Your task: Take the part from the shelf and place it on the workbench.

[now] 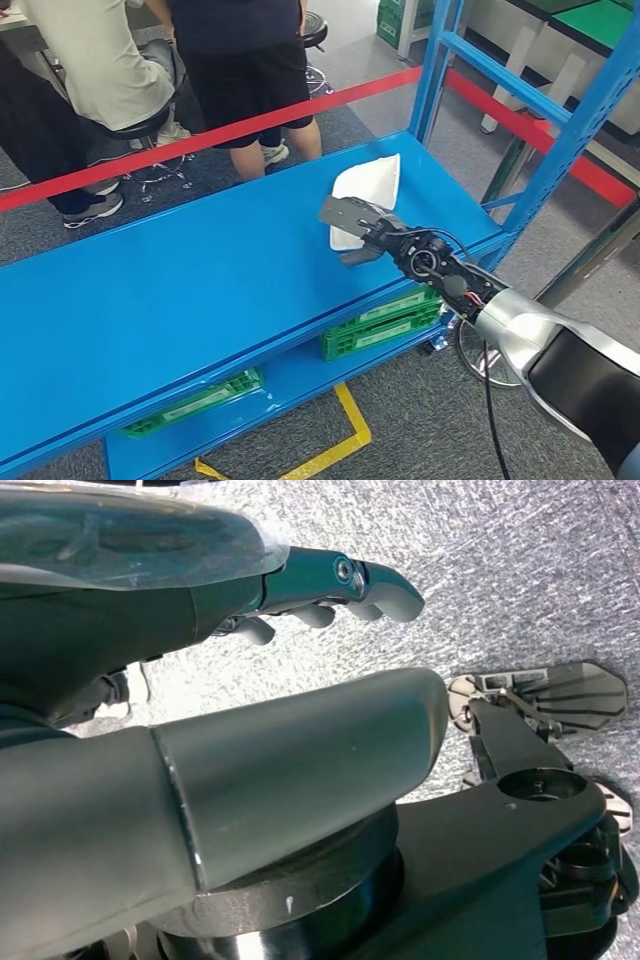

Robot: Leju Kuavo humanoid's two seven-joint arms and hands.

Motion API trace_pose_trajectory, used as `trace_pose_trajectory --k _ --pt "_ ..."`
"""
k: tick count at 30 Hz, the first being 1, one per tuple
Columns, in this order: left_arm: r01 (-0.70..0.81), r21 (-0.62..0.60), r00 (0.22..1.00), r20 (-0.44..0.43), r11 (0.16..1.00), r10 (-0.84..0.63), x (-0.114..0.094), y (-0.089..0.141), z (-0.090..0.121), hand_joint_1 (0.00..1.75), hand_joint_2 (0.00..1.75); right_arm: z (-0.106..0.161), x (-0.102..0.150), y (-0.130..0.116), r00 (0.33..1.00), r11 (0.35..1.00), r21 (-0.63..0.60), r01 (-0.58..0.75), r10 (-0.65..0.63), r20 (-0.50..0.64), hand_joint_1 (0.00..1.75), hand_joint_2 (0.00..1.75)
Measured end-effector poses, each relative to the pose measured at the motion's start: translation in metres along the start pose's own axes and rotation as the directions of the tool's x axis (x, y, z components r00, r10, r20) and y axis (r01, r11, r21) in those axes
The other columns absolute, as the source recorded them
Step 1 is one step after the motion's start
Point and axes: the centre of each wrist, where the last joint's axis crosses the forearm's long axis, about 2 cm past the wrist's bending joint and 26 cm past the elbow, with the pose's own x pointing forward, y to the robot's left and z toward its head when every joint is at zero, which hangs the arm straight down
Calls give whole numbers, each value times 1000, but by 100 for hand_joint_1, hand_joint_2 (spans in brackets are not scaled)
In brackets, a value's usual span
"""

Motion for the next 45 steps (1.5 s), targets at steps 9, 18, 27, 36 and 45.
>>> trace_pose_trajectory --k 9,18,27,36,45 --pt "-1 -1 1000 0 1000 1 -1 0 0 0 0 0 -2 7 1000 999 30 -15 16 -14 0 175" --pt "-3 -2 1000 -2 1000 3 -1 0 0 0 0 0 -6 10 999 998 50 -26 28 -40 0 175" --pt "-4 -2 1000 -3 1000 4 -2 0 0 0 0 0 -9 11 997 998 57 -29 33 -70 0 175" --pt "-3 -2 1000 -4 1000 3 -2 0 0 0 0 0 -10 11 995 997 68 -28 34 -93 0 175" --pt "0 -4 1000 -5 1000 0 -2 0 0 0 0 1 -13 13 993 996 87 0 10 -120 0 175"
